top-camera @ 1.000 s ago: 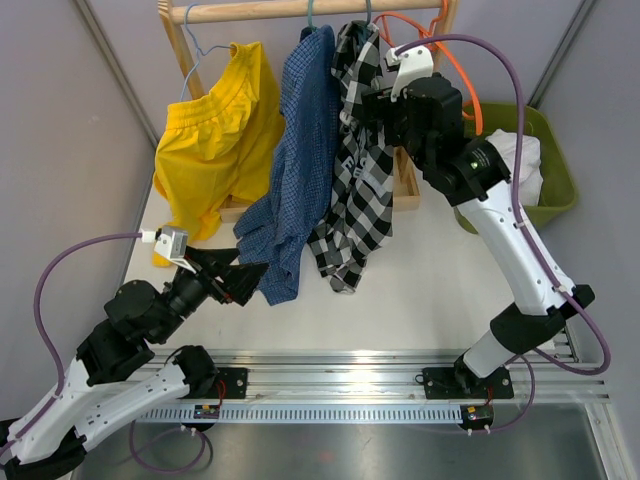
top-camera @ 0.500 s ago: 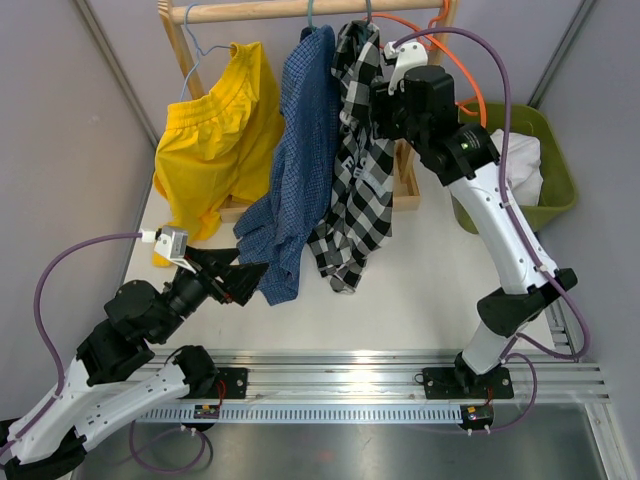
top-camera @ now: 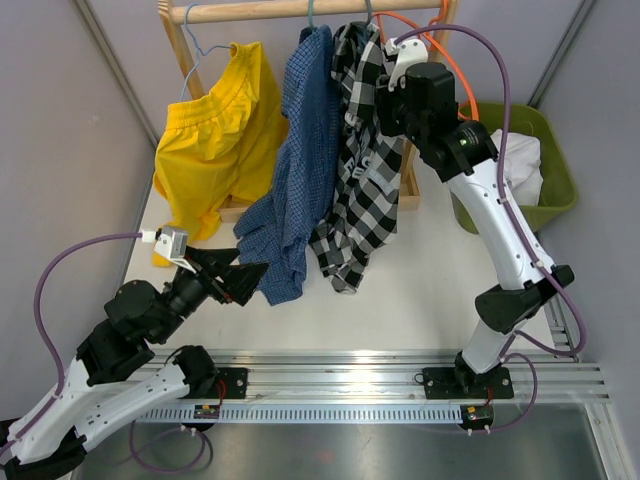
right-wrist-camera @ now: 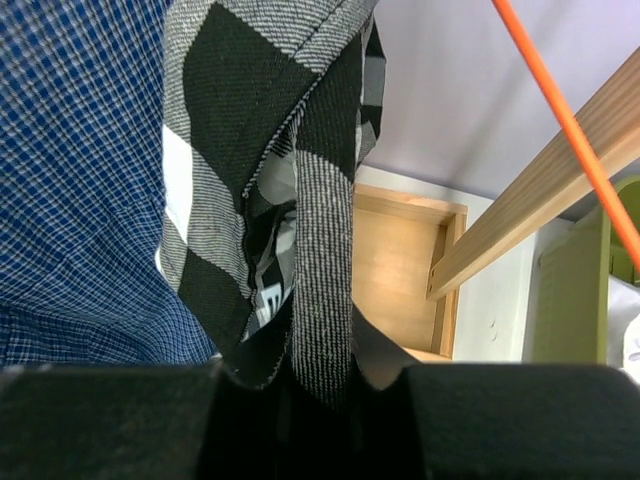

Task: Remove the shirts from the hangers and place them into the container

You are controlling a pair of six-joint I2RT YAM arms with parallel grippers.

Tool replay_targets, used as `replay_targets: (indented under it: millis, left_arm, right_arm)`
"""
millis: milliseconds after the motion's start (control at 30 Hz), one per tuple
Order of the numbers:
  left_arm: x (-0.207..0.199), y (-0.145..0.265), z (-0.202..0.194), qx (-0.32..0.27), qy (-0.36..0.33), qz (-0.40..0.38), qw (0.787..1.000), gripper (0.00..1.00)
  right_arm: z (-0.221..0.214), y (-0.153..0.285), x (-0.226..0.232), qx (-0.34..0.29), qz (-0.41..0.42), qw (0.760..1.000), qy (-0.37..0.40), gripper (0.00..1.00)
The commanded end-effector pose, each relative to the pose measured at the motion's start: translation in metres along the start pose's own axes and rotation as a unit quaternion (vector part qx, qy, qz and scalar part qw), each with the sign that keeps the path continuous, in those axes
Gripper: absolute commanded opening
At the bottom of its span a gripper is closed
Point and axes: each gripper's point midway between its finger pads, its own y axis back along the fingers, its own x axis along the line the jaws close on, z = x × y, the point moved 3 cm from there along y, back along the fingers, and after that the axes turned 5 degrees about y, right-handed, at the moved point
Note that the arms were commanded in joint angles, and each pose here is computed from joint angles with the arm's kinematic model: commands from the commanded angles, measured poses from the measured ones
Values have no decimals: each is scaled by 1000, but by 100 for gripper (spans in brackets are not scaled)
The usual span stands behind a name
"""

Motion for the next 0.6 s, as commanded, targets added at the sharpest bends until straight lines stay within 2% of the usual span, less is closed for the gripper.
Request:
replay_targets:
  millis: [0, 167, 300, 467, 567]
  left_arm:
    - [-10, -4, 9, -12, -1, -20, 1000, 99]
    - [-13, -8, 10, -9, -4, -23, 1000, 99]
    - [-16, -10, 12, -7, -3, -25, 1000, 99]
    - [-15, -8, 14, -9, -5, -22, 1000, 99]
    - [-14, -8, 13, -12, -4, -21, 1000, 99]
  right_arm:
    - [70, 45, -14, -135, -3, 991, -8, 0]
    - [123, 66, -25, -241, -23, 970, -13, 0]
    - [140, 70, -28, -262, -32, 964, -12, 0]
    - [125, 89, -34, -239, -39, 970, -19, 0]
    - [84, 105, -30, -176, -18, 984, -24, 0]
